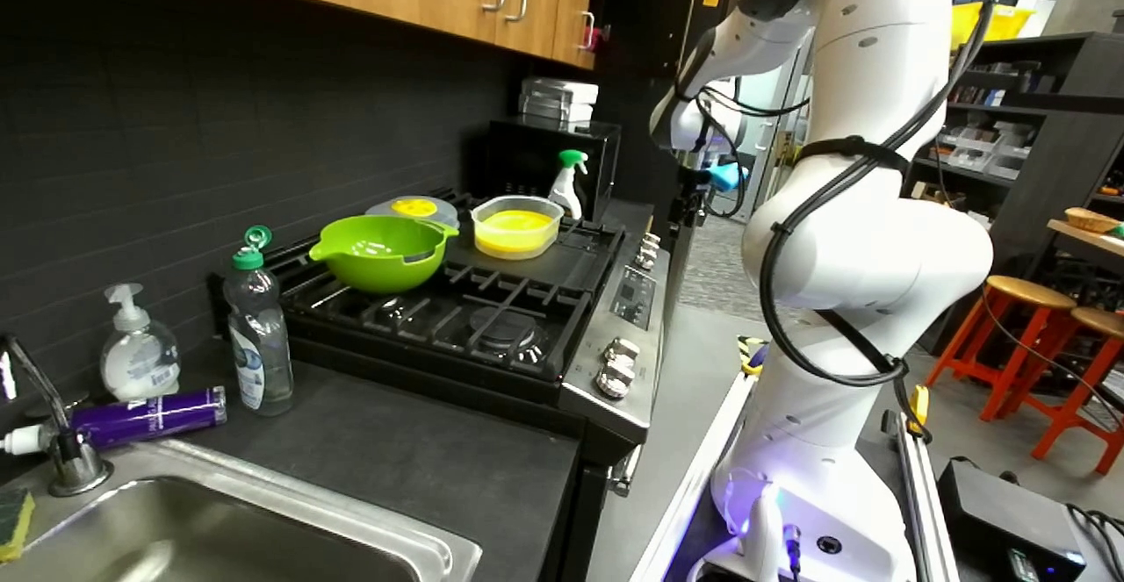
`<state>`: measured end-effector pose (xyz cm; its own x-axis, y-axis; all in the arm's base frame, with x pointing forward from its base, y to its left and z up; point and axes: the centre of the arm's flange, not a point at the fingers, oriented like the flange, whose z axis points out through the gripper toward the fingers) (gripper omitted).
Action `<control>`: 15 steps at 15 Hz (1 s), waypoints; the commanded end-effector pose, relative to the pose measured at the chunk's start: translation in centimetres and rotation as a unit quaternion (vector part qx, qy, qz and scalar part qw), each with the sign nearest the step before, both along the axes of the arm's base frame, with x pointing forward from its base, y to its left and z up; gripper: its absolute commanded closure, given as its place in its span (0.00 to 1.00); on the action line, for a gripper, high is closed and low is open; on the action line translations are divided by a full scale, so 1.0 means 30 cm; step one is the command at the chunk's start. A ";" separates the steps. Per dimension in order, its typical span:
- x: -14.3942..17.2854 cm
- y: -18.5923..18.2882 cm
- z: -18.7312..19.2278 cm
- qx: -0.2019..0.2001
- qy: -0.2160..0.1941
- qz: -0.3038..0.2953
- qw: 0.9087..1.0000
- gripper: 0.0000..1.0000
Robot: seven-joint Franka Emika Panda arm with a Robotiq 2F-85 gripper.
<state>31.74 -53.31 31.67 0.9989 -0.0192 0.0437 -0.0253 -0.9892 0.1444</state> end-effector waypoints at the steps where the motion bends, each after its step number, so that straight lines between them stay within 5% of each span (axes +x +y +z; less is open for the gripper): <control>1: -0.046 0.011 0.049 -0.022 -0.038 0.088 0.995 0.00; 6: -0.120 0.065 0.053 -0.037 -0.106 0.192 0.975 0.00; 12: -0.099 0.256 -0.041 -0.009 -0.201 0.291 0.936 0.00; 15: -0.065 0.274 -0.155 -0.034 -0.193 0.277 0.941 0.00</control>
